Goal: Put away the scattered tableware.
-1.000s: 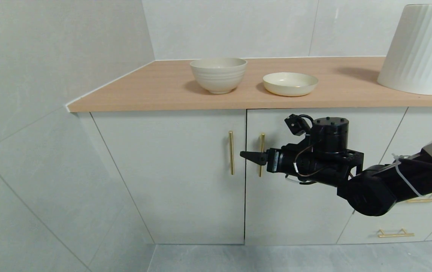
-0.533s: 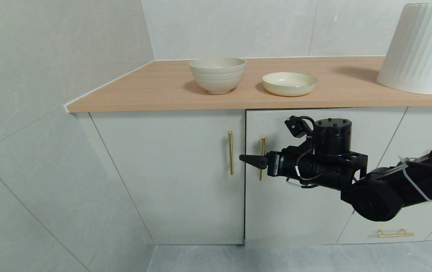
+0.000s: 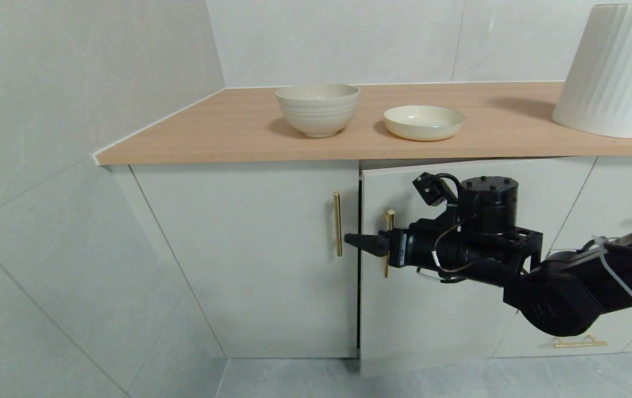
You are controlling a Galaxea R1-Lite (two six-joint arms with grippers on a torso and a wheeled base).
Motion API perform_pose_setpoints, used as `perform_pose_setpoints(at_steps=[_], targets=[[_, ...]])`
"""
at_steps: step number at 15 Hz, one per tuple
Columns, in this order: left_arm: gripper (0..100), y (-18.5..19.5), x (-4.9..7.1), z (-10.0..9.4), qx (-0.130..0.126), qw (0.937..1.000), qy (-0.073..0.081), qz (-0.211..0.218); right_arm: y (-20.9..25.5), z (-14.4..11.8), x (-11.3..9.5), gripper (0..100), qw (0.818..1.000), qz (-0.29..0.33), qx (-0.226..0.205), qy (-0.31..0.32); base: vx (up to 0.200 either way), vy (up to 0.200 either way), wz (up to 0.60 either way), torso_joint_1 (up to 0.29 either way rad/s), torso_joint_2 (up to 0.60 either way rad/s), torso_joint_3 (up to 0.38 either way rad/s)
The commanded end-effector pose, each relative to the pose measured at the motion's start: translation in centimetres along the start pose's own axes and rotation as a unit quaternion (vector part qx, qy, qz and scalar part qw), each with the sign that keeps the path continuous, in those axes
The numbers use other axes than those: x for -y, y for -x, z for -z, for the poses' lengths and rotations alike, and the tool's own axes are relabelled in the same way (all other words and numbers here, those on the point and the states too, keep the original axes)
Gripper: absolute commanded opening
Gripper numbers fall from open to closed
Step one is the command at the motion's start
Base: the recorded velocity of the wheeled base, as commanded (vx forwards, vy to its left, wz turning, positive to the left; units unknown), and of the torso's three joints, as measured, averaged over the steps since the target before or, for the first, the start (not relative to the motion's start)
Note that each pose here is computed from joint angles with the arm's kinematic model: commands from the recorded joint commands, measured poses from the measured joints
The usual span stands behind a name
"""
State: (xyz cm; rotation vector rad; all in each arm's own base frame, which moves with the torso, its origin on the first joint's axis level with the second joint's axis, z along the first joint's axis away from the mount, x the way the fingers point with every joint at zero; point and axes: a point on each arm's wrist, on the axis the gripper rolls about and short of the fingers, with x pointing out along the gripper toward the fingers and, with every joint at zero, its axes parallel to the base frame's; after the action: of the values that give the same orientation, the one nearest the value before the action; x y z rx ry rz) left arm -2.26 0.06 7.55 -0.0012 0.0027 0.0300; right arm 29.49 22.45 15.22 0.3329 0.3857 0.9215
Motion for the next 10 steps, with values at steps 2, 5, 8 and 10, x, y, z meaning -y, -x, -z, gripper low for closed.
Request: perform_pose_setpoints(at_steps=[2,5,8,10], targets=[[100,0.0,0.0,0.0,0.0,1.0,0.0,0.0,-0.1,0.3,-0.1,100,1.0,0.001,-0.004,-0.002,0.0,0.0,0.0,0.0,0.0,0.0],[100,0.0,0.0,0.0,0.0,1.0,0.0,0.0,1.5,0.6,-0.9,100,1.0,-0.001,-0.011,-0.004,0.0,0.0,0.0,0.0,0.0,0.0],[100,0.0,0.0,0.0,0.0,1.0,0.0,0.0,5.2,1.0,-2.2,100,0.999,-0.031,-0.025,-0.005,0.0,0.0,0.0,0.0,0.0,0.0],[100,0.0,0.0,0.0,0.0,1.0,0.0,0.0,7.1,1.5,-2.8,100,0.998,-0.051,-0.038,-0.006,0.0,0.0,0.0,0.0,0.0,0.0]])
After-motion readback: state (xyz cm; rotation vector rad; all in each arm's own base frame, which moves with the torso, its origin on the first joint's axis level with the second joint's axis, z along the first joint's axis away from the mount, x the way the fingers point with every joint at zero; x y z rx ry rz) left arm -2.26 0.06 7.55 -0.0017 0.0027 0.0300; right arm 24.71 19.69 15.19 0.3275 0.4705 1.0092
